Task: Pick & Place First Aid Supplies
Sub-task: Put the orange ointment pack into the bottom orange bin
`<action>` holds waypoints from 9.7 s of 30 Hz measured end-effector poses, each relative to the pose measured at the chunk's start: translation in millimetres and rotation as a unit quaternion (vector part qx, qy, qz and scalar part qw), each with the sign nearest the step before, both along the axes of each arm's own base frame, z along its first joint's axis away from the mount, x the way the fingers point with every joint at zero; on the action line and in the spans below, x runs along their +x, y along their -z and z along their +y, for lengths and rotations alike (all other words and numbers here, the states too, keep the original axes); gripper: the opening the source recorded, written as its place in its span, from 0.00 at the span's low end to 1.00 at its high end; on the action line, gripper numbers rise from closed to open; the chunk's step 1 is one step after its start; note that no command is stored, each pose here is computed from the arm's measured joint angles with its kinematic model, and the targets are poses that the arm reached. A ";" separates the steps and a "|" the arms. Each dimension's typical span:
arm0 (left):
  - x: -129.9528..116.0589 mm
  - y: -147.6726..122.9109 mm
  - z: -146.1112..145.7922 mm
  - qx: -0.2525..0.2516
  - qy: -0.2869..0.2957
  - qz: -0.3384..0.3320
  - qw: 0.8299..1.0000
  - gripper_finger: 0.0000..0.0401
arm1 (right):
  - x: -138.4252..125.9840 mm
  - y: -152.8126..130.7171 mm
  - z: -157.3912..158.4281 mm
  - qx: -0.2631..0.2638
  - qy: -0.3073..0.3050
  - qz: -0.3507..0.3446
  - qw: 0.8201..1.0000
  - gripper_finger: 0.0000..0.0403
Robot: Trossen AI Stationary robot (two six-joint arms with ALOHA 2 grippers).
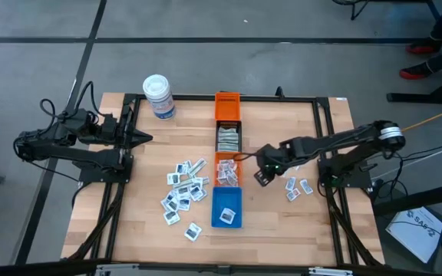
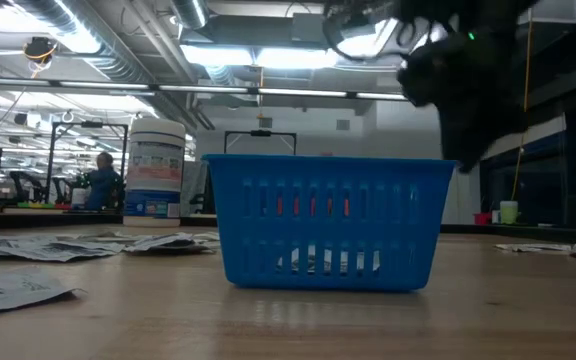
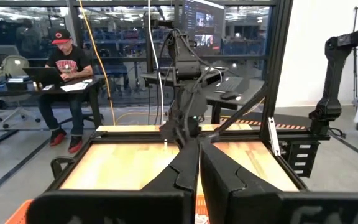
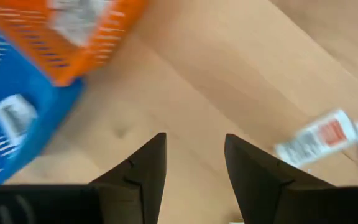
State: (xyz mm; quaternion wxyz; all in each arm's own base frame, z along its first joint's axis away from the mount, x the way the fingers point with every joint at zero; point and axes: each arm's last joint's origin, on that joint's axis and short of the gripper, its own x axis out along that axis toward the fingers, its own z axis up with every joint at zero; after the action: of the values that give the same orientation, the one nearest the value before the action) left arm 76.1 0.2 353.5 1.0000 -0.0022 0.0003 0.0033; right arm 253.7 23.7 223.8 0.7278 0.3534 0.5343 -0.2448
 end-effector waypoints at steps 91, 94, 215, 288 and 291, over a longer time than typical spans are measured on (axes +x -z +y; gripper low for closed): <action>0.0 0.0 0.0 0.000 0.000 0.000 1.000 0.03 | 53.3 -33.8 -17.4 -0.109 -0.040 -0.041 0.992 0.00; -0.1 0.0 0.0 0.000 0.000 0.000 1.000 0.03 | 57.3 -45.1 -17.6 -0.119 -0.047 -0.059 0.990 0.00; -0.1 0.0 0.0 0.000 0.000 0.000 1.000 0.03 | -41.8 48.1 81.7 0.004 0.007 0.168 0.986 0.39; -0.1 0.0 0.0 0.000 0.000 0.000 1.000 0.03 | 30.8 -46.7 43.5 -0.096 -0.044 0.008 0.994 0.01; -0.1 0.0 0.0 0.000 0.000 0.000 1.000 0.03 | 35.3 -52.4 35.3 -0.108 -0.056 -0.002 0.993 0.01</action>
State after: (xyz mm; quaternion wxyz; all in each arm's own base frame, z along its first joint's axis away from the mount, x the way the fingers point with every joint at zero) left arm 76.0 0.2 353.5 1.0000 -0.0021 0.0001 0.0033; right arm 288.9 58.9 276.2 0.7755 0.2428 0.5219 -0.2594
